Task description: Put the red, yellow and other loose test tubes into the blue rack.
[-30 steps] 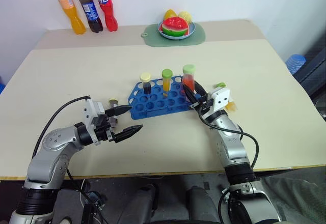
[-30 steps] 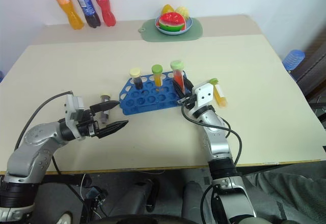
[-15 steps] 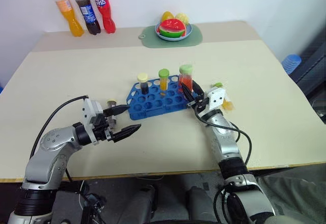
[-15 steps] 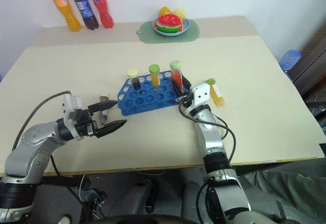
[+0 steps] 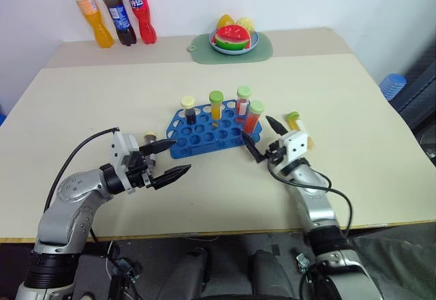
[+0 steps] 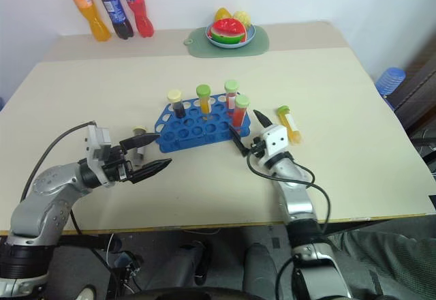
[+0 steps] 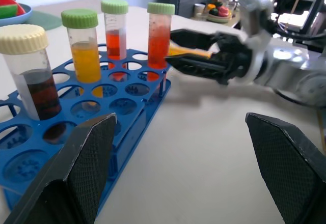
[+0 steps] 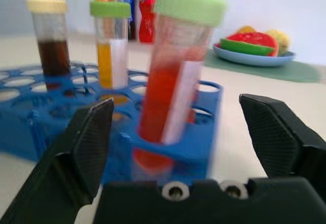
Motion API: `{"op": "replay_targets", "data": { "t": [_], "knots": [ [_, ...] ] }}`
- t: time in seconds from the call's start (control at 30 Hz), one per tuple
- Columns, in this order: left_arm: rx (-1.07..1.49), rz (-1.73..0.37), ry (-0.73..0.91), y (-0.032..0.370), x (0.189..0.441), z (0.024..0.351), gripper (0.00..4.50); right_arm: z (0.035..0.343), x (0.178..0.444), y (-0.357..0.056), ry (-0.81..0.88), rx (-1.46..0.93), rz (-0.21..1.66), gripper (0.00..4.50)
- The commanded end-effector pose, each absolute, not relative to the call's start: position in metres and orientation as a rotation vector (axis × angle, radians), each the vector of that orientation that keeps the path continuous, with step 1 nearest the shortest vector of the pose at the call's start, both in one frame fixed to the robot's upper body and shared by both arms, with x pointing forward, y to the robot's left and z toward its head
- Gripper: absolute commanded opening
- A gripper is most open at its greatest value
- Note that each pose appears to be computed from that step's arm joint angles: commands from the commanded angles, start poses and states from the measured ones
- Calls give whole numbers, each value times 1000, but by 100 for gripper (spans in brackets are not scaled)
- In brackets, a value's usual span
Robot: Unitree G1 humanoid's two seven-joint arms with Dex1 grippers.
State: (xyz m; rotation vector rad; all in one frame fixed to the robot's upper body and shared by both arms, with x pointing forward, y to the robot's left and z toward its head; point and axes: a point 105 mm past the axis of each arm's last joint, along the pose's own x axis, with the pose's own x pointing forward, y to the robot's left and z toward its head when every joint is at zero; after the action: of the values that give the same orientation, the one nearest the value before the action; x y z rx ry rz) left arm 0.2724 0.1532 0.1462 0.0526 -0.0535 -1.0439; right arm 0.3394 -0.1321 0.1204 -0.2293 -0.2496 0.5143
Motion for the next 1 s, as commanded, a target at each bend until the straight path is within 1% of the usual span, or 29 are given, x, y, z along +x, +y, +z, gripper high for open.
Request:
{"op": "replay_targets", "data": {
  "t": [0.03,0.1,0.13,0.17,0.23,0.37,0.5,0.67,0.8,0.87,0.9,1.0],
  "knots": [
    [56,-1066,-87,149,273,153,421,150,323,-150,-132,-239,523,447],
    [57,-1075,-85,148,273,151,421,159,317,-161,-20,-230,548,447],
    [58,-1080,-84,147,273,150,421,162,318,-167,42,-209,550,447],
    [63,-1090,-80,146,273,149,421,165,324,-179,118,-218,518,447],
    [79,-1110,-72,143,271,145,421,177,341,-202,202,-243,438,447],
    [100,-1131,-72,141,270,143,421,183,372,-224,420,-180,368,447],
    [102,-1129,-78,139,267,144,421,183,396,-232,555,-193,343,447],
    [102,-1112,-70,139,258,142,421,172,415,-237,671,-162,345,447],
    [98,-1093,-62,140,251,141,421,161,421,-242,736,-184,334,447],
    [98,-1081,-60,141,250,141,421,155,421,-243,767,-214,346,395],
    [97,-1076,-59,141,249,141,421,153,421,-243,782,-227,353,361],
    [95,-1071,-56,141,248,141,421,142,417,-243,834,-282,388,211]
  ]
}}
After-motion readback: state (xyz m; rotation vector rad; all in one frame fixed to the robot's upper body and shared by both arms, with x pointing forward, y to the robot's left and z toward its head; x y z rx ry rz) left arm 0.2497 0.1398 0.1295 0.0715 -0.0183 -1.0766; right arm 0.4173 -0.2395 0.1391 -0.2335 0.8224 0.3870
